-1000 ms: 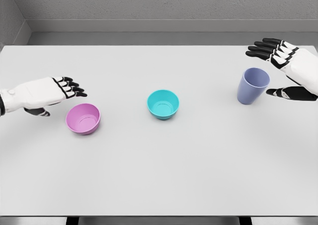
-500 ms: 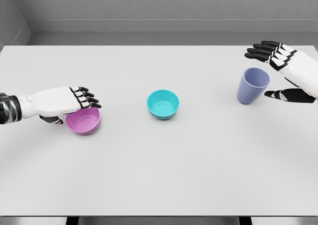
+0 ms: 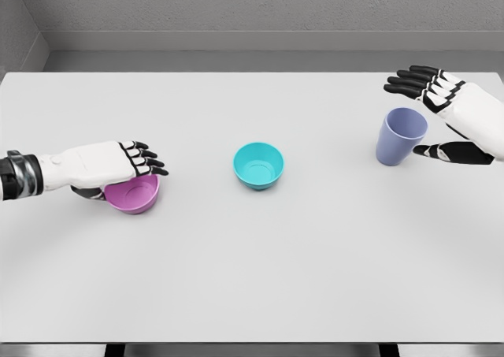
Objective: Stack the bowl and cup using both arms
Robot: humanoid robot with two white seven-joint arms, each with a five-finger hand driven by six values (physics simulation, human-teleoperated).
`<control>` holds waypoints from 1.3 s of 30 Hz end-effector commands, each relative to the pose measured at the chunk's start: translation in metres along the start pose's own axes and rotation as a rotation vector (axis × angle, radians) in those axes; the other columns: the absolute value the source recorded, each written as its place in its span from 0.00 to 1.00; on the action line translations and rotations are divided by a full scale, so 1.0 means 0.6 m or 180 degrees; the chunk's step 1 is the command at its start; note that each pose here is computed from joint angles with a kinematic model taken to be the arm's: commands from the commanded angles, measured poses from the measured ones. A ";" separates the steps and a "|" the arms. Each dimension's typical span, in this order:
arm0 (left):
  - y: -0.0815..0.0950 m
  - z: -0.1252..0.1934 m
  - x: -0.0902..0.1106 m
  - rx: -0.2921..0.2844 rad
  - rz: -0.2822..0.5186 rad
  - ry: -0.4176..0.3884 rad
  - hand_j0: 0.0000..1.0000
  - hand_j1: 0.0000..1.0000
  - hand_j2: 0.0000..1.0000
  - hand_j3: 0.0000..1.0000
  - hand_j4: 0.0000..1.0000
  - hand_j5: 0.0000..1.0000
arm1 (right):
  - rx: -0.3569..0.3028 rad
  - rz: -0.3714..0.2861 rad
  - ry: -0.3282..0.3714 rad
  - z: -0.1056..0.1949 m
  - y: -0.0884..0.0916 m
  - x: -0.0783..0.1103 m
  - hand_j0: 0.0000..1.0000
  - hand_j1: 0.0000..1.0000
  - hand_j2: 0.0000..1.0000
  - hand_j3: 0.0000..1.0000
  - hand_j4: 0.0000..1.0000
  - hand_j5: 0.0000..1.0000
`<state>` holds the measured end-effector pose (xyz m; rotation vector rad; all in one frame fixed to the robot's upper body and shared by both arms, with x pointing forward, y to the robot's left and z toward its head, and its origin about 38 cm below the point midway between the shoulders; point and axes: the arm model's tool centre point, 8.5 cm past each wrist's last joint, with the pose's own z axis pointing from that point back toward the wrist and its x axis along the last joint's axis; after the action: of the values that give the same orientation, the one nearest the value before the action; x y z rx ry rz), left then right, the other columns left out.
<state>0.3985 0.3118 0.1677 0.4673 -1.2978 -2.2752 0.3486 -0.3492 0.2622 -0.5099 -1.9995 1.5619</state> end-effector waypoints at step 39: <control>0.039 -0.064 0.036 0.0296 0.0071 -0.0259 0.65 0.65 0.65 0.65 0.65 0.65 | -0.0013 -0.0018 0.0123 0.010 0.001 -0.019 1.00 1.00 1.00 1.00 1.00 1.00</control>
<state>0.4059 0.2728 0.1707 0.4181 -1.4112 -2.2625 0.3516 -0.3554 0.2598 -0.5246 -1.9837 1.5486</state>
